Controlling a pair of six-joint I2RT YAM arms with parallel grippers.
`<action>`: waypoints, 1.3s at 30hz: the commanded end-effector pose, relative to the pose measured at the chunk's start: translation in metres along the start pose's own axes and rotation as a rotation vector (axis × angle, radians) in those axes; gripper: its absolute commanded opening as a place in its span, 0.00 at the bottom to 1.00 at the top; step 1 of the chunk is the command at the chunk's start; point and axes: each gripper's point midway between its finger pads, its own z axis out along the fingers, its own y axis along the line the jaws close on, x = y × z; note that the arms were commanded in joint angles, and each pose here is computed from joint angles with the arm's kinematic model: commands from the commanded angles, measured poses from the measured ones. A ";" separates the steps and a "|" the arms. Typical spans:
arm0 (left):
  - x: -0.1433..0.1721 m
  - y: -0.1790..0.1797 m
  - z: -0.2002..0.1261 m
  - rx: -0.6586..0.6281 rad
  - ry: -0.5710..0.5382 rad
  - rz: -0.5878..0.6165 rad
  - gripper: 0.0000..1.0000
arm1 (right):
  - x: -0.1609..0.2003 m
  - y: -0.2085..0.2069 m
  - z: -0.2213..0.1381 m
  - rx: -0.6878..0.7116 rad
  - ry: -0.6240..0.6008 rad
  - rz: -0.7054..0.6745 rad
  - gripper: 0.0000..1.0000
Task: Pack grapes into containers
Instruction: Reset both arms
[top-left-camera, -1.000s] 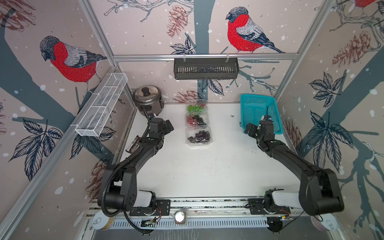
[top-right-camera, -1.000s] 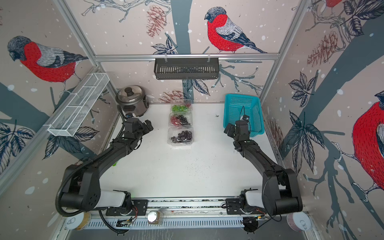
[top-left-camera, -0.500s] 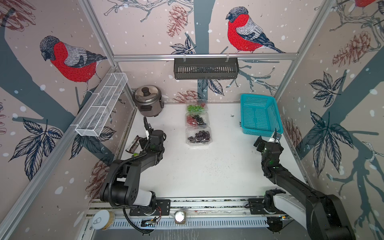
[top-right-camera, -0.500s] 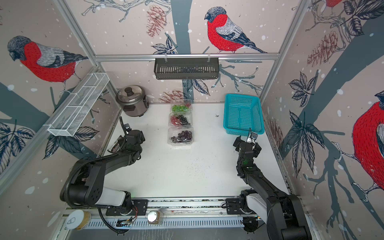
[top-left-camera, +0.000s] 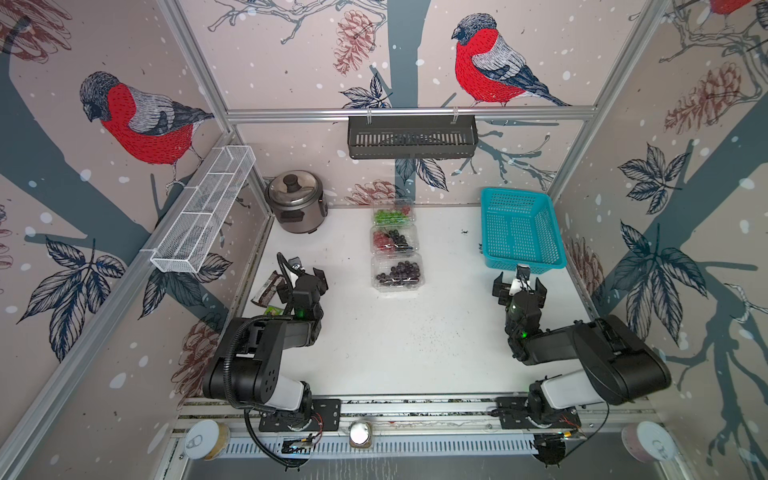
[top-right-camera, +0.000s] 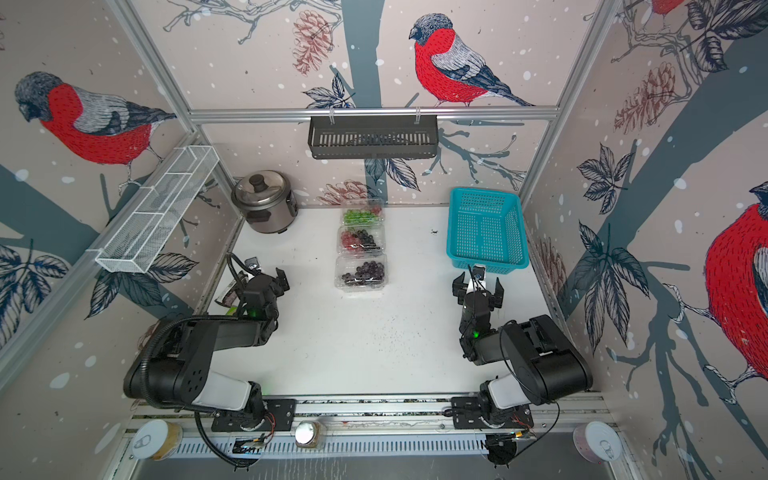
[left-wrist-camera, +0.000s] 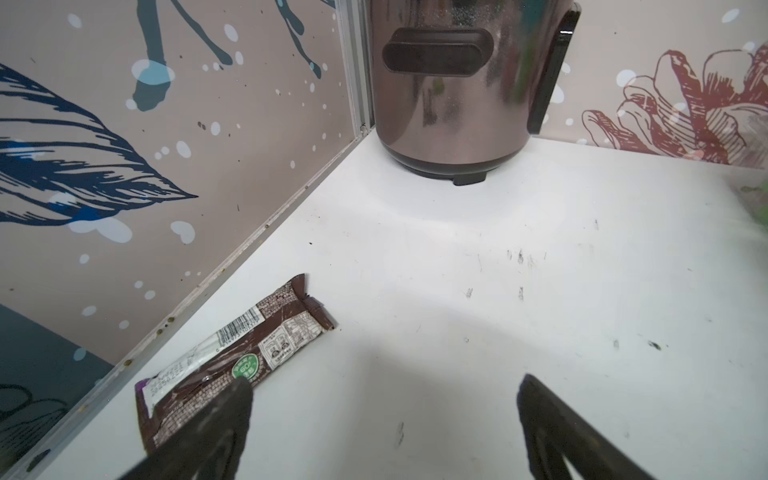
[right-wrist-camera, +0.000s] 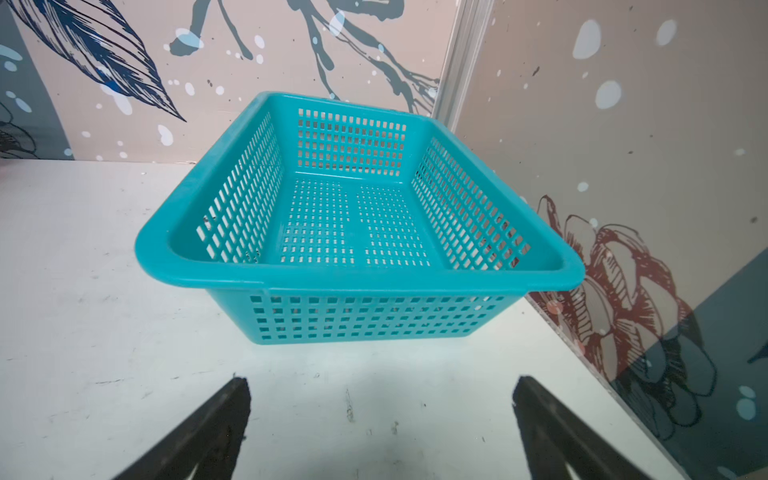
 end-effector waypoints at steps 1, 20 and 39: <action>-0.028 -0.007 -0.002 0.042 -0.107 -0.028 0.97 | -0.034 -0.022 -0.005 0.077 -0.141 0.088 1.00; -0.019 -0.008 -0.009 0.094 -0.146 -0.037 0.99 | -0.005 -0.039 0.034 0.039 0.005 0.222 1.00; -0.020 -0.011 -0.006 0.093 -0.131 -0.027 0.99 | -0.005 -0.040 0.034 0.041 0.004 0.222 1.00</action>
